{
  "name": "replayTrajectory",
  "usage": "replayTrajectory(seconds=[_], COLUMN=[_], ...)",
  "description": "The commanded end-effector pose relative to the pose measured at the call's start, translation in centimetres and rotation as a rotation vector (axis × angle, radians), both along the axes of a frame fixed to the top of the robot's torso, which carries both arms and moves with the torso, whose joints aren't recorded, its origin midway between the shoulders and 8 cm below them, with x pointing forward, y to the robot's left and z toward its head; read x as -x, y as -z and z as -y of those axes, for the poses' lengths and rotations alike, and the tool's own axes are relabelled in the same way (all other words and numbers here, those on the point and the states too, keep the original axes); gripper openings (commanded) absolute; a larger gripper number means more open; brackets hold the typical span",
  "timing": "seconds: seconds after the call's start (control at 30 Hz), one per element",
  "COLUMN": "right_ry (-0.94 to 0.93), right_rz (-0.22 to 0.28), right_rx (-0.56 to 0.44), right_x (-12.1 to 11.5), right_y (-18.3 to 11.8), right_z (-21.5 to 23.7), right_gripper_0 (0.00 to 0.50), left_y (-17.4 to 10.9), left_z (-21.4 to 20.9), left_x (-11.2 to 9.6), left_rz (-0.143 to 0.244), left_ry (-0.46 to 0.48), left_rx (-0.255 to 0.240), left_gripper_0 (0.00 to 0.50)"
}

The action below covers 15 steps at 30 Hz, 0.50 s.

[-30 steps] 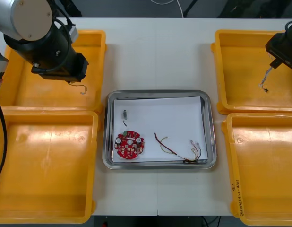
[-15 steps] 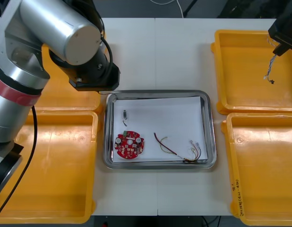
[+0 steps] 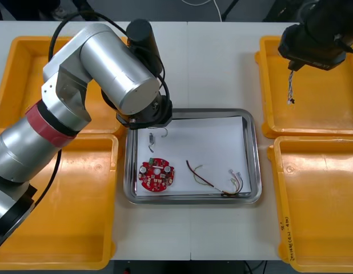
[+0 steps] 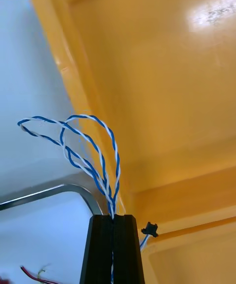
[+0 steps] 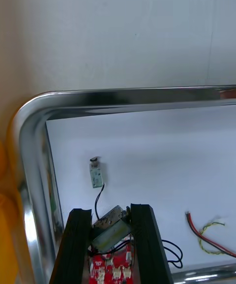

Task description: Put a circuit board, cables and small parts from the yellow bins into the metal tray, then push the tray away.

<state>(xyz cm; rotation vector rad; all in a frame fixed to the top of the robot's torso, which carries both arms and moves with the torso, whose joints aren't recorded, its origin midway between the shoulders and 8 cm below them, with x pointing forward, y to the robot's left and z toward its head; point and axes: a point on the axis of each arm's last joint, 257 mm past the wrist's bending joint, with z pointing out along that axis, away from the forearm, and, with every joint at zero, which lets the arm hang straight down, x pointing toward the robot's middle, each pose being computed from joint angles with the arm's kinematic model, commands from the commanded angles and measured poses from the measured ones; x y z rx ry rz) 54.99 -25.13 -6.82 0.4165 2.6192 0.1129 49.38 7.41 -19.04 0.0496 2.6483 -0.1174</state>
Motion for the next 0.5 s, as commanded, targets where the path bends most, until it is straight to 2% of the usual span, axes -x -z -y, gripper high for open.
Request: replayTrajectory(seconds=[0.03, 0.33, 0.5], right_ry=[-0.118, -0.238, -0.287], right_rz=[0.017, 0.034, 0.045], right_rx=[0.036, 0.027, 0.037], right_x=[0.7, 2.5, 3.3], right_y=[0.0, 0.7, 1.1], right_z=[-2.9, -4.9, -5.4], right_gripper_0=[0.000, 0.000, 0.000], left_y=[-0.4, 2.6, 3.4], left_z=[2.7, 2.7, 2.6], left_x=[-1.5, -2.5, -2.7], left_rz=[0.044, 0.035, 0.033], left_ry=[0.017, 0.020, 0.018], left_rx=[0.034, 0.023, 0.018], left_gripper_0=[0.001, 0.000, 0.003])
